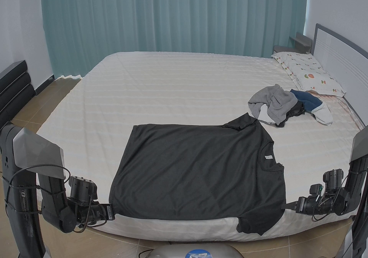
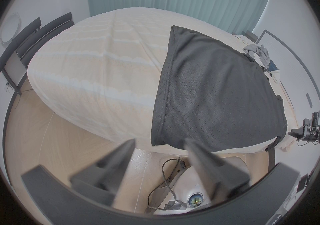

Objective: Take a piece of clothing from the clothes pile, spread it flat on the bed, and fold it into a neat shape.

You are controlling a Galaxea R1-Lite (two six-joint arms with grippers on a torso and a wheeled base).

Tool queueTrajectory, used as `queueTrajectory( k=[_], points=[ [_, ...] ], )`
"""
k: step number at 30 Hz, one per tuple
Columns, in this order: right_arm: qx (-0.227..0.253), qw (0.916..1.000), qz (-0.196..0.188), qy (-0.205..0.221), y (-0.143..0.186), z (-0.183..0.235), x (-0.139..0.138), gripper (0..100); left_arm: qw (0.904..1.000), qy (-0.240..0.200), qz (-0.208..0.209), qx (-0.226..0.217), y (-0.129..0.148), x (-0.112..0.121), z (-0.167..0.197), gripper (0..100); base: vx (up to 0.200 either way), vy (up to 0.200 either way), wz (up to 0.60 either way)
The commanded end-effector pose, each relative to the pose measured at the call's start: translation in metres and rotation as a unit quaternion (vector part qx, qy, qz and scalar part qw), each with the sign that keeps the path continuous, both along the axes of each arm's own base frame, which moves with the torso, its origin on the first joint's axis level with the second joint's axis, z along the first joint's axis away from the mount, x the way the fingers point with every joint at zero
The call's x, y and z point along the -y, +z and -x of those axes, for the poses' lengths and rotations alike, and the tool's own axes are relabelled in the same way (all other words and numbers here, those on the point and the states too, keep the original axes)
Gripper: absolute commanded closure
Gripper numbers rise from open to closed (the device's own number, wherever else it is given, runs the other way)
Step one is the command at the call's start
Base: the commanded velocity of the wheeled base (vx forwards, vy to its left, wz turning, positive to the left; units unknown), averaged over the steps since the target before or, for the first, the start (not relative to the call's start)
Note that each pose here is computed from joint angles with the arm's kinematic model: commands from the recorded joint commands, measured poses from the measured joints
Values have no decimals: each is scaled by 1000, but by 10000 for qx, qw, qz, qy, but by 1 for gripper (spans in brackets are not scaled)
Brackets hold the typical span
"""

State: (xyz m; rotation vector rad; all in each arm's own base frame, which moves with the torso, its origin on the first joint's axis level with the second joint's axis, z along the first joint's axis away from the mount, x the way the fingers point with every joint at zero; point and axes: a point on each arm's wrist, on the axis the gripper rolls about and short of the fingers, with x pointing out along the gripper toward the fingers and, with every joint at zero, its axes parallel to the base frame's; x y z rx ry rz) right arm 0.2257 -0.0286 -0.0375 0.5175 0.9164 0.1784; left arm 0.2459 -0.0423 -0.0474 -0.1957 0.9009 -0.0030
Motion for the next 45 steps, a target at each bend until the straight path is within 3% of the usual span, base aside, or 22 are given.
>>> queueTrajectory(
  k=[1,2,5,8,12,18,27,39,45],
  points=[
    [117,9990,-320,-279,3,-1,7,0,9999,22,33,125,5,0,-3,0,0,0,0],
    [117,9990,-320,-279,3,-1,7,0,9999,22,33,125,5,0,-3,0,0,0,0],
    [269,9922,-993,-709,8,-8,7,0,9989,54,120,445,17,0,-11,0,0,0,0],
    [349,9857,-1367,-918,13,-11,6,0,9980,142,212,587,22,0,-16,0,0,0,0],
    [369,9715,-1981,-1246,19,-15,3,0,9944,443,534,796,27,2,-27,0,0,0,0],
    [397,9684,-2070,-1335,15,-16,2,0,9928,529,621,877,27,2,-34,0,0,0,0],
    [371,9690,-2061,-1312,15,-16,-1,0,9903,695,797,905,27,3,-37,0,0,200,0],
    [370,9678,-2090,-1351,15,-17,0,0,9885,710,831,1048,30,4,-40,0,0,0,0],
    [368,9624,-2245,-1486,17,-19,1,0,9809,1019,1163,1177,35,5,-48,0,100,0,0]
  ],
)
